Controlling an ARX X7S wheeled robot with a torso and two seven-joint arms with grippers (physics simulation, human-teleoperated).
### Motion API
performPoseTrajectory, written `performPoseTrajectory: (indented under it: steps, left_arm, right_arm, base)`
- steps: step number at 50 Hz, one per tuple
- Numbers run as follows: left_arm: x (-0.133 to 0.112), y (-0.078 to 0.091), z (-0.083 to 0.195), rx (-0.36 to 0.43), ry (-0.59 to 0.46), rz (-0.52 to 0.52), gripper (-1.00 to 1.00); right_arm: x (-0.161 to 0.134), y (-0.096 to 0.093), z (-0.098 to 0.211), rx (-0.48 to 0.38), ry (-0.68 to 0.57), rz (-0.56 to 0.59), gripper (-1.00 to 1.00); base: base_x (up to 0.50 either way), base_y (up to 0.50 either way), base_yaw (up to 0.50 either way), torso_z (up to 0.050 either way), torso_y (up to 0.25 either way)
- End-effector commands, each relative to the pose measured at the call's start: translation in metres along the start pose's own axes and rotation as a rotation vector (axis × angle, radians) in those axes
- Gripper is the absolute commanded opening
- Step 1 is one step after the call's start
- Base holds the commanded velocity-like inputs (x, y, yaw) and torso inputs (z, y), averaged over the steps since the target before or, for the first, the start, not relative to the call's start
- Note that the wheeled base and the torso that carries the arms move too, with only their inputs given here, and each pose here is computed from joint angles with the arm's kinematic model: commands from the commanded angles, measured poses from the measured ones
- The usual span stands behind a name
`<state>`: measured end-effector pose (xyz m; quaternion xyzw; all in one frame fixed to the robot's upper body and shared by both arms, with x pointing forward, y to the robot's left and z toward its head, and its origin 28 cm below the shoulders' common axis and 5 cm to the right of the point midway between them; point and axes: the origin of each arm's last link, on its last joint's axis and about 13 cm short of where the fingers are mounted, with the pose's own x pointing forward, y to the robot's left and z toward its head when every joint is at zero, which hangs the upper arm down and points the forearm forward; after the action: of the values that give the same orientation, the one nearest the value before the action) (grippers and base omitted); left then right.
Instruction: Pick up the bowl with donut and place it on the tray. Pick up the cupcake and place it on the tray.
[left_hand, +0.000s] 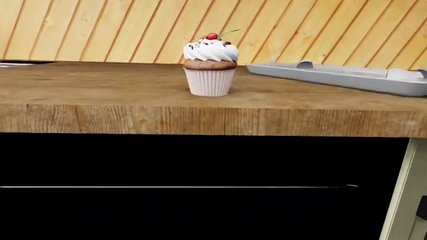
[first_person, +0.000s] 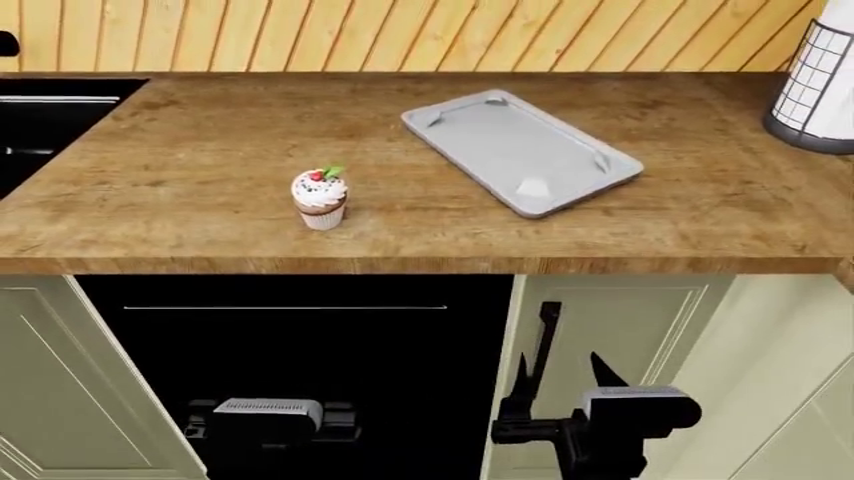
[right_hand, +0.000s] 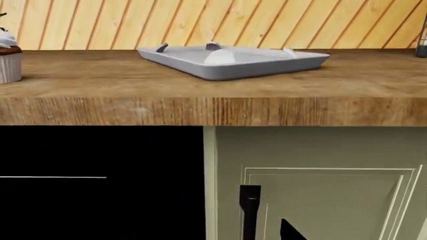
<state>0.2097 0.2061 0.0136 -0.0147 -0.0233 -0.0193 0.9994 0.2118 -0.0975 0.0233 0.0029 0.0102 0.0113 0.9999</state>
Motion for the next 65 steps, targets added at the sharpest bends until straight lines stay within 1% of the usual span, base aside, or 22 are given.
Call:
performPoseTrajectory:
  steps: [1, 11, 17, 19, 20, 21, 25, 29, 31, 34, 36, 38, 43, 48, 51, 53, 55, 57, 59, 61, 63, 65]
  left_arm:
    - [-0.001, -0.001, 0.002, -0.001, -0.006, -0.005, 1.0]
    - [-0.002, -0.001, 0.004, -0.004, -0.011, -0.009, 1.0]
    - [-0.002, 0.0, 0.004, 0.001, -0.009, 0.002, 1.0]
    - [-0.002, 0.0, 0.005, 0.002, -0.016, 0.005, 1.0]
    - [-0.003, 0.001, 0.008, -0.038, -0.026, 0.01, 1.0]
    - [-0.003, 0.002, 0.014, -0.046, -0.042, 0.025, 1.0]
    - [-0.008, 0.007, 0.043, -0.038, -0.095, 0.061, 1.0]
    - [-0.011, 0.011, 0.063, -0.042, -0.129, 0.092, 1.0]
    - [-0.013, 0.014, 0.073, -0.045, -0.148, 0.113, 1.0]
    - [-0.013, 0.019, 0.085, -0.045, -0.162, 0.131, 1.0]
    - [-0.014, 0.022, 0.093, -0.056, -0.183, 0.139, 1.0]
    - [-0.013, 0.025, 0.101, -0.061, -0.198, 0.148, 1.0]
    - [-0.01, 0.032, 0.128, -0.032, -0.221, 0.17, 1.0]
    - [-0.004, 0.037, 0.172, 0.025, -0.28, 0.18, 1.0]
    - [0.002, 0.039, 0.196, 0.054, -0.281, 0.189, 1.0]
    - [0.005, 0.04, 0.217, 0.078, -0.288, 0.181, 1.0]
    - [0.008, 0.041, 0.243, 0.123, -0.289, 0.188, 1.0]
    - [0.012, 0.043, 0.265, 0.154, -0.258, 0.199, 1.0]
    - [0.021, 0.044, 0.28, 0.165, -0.203, 0.167, 1.0]
    - [0.028, 0.044, 0.288, 0.17, -0.168, 0.142, 1.0]
    - [0.032, 0.044, 0.291, 0.198, -0.129, 0.135, 1.0]
    - [0.037, 0.048, 0.295, 0.229, -0.078, 0.146, 1.0]
  right_arm:
    - [-0.002, 0.001, -0.001, -0.001, 0.0, 0.001, 1.0]
    - [-0.01, 0.001, -0.002, -0.003, 0.0, 0.003, 1.0]
    - [-0.023, 0.001, -0.007, -0.003, -0.002, 0.002, 1.0]
    - [-0.022, 0.0, -0.007, 0.026, -0.008, -0.005, 1.0]
    - [-0.018, 0.0, -0.005, 0.057, -0.019, -0.014, 1.0]
    - [-0.015, -0.001, -0.003, 0.071, -0.024, -0.021, 1.0]
    - [-0.019, -0.008, 0.0, 0.12, -0.05, -0.063, 1.0]
    - [-0.027, -0.007, 0.0, 0.126, -0.083, -0.065, 1.0]
    - [-0.012, -0.013, 0.035, 0.123, -0.094, -0.057, 1.0]
    - [-0.009, -0.016, 0.052, 0.12, -0.104, -0.057, 1.0]
    - [-0.007, -0.017, 0.081, 0.121, -0.111, -0.063, 1.0]
    - [-0.004, -0.018, 0.1, 0.144, -0.119, -0.06, 1.0]
    - [0.0, -0.021, 0.138, 0.173, -0.13, -0.035, 1.0]
    - [0.002, -0.024, 0.172, 0.178, -0.122, 0.017, 1.0]
    - [0.002, -0.026, 0.193, 0.17, -0.131, 0.04, 1.0]
    - [0.003, -0.026, 0.207, 0.125, -0.125, 0.054, 1.0]
    - [0.006, -0.025, 0.221, 0.097, -0.12, 0.068, 1.0]
    - [0.008, -0.025, 0.233, 0.066, -0.095, 0.093, 1.0]
    - [0.01, -0.026, 0.244, 0.058, -0.072, 0.111, 1.0]
    - [0.013, -0.028, 0.253, 0.062, -0.06, 0.12, 1.0]
    - [0.015, -0.03, 0.259, 0.053, -0.044, 0.127, 1.0]
    - [0.018, -0.032, 0.266, 0.036, -0.028, 0.135, 1.0]
  base:
    - [0.0, 0.0, 0.0, 0.05, 0.0]
    - [0.0, 0.0, 0.0, 0.05, 0.0]
    - [0.0, 0.0, 0.0, 0.05, 0.0]
    - [0.0, 0.0, 0.0, 0.0, 0.0]
    - [0.0, 0.0, 0.0, 0.0, 0.0]
    - [0.0, 0.0, 0.0, 0.0, 0.0]
    - [0.0, 0.0, 0.0, 0.0, 0.0]
    - [0.0, 0.0, 0.0, 0.0, 0.0]
    - [0.0, 0.0, 0.0, 0.0, 0.0]
    - [0.0, 0.0, 0.0, 0.0, 0.0]
    - [0.0, 0.0, 0.0, 0.0, 0.0]
    - [0.0, 0.0, 0.0, 0.0, 0.0]
    - [0.0, 0.0, 0.0, 0.0, 0.0]
    - [0.0, 0.0, 0.0, 0.0, 0.0]
    - [0.0, 0.0, 0.0, 0.0, 0.0]
    - [0.0, 0.0, 0.0, 0.0, 0.0]
    - [0.0, 0.0, 0.0, 0.0, 0.0]
    - [0.0, 0.0, 0.0, 0.0, 0.0]
    - [0.0, 0.0, 0.0, 0.0, 0.0]
    - [0.0, 0.0, 0.0, 0.0, 0.0]
    - [0.0, 0.0, 0.0, 0.0, 0.0]
    - [0.0, 0.0, 0.0, 0.0, 0.0]
